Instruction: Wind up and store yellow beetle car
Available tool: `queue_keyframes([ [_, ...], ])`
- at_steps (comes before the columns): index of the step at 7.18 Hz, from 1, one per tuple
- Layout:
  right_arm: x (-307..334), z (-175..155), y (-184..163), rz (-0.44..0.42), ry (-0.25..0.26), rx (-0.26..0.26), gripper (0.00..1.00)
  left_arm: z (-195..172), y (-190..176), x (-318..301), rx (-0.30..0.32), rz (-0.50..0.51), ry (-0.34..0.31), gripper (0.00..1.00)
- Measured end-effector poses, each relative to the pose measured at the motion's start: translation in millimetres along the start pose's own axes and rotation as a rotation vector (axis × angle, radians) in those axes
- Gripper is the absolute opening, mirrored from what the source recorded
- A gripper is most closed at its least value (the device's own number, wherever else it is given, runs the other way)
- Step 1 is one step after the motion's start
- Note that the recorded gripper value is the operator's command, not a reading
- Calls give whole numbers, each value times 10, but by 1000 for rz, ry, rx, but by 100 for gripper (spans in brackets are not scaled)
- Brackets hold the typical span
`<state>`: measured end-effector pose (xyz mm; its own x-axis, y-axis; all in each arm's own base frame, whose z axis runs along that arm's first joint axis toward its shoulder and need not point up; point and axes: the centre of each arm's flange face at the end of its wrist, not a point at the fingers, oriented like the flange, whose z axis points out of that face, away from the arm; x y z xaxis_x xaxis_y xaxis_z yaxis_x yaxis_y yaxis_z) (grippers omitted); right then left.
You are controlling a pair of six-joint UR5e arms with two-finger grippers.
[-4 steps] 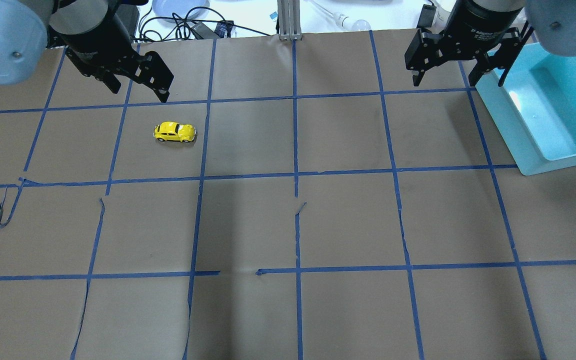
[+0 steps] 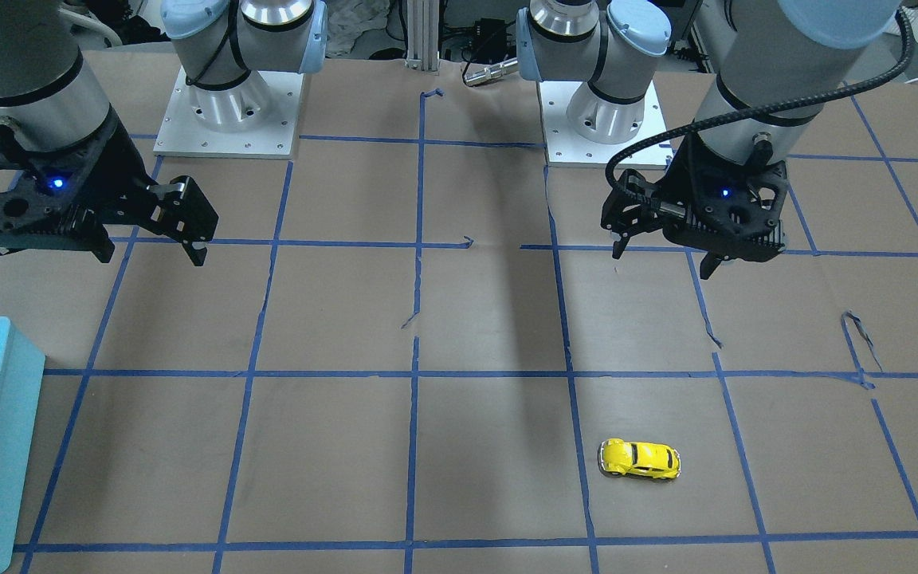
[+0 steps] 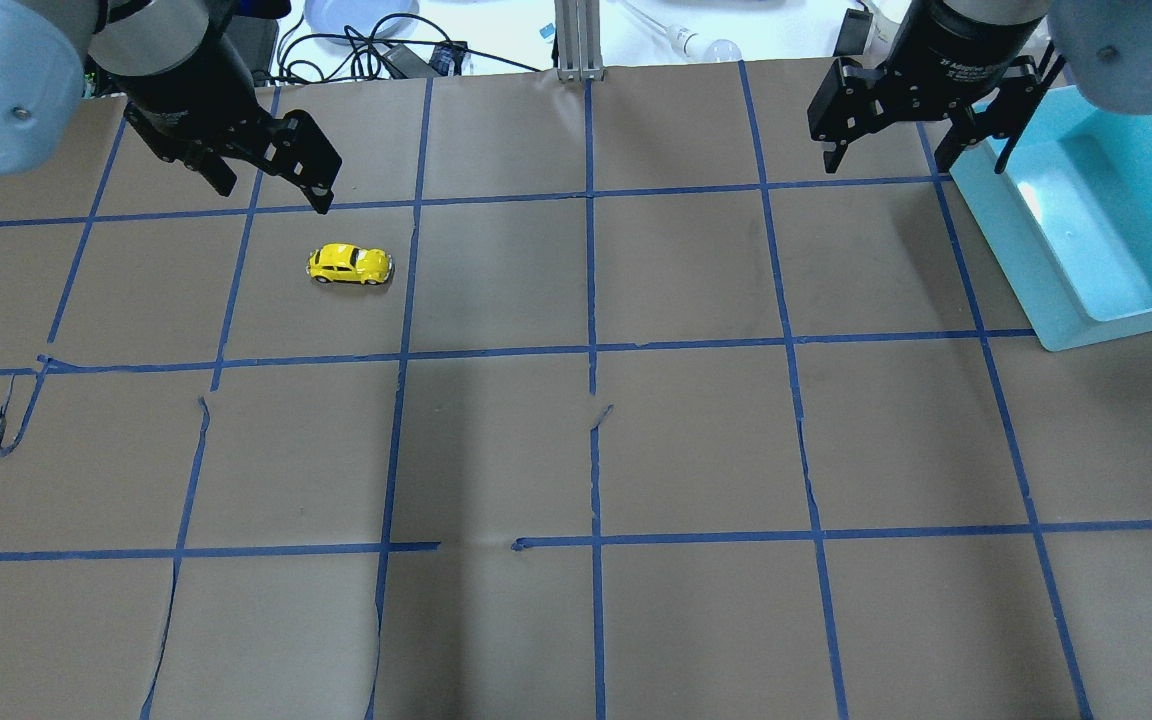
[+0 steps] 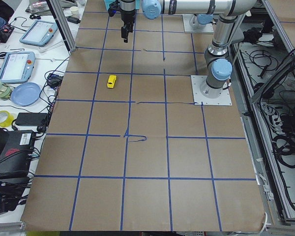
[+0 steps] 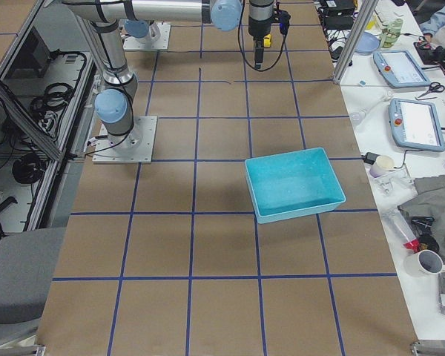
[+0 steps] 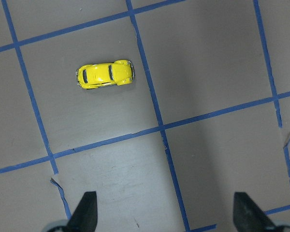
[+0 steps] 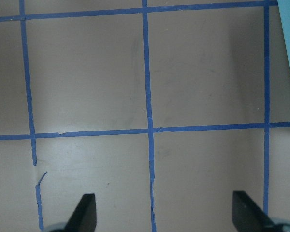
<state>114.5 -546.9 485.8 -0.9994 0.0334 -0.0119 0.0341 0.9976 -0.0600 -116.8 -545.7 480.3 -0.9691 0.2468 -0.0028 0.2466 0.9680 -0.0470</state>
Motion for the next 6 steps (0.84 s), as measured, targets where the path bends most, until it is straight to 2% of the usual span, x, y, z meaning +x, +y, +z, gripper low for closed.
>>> queue_keyframes([
  [3,27,48,-35,-24,9,-6,100,88,-24,-26,-14,-4,4,100],
  [6,17,48,-31,-14,7,-9,100,66,-2,-26,-11,-9,1,100],
])
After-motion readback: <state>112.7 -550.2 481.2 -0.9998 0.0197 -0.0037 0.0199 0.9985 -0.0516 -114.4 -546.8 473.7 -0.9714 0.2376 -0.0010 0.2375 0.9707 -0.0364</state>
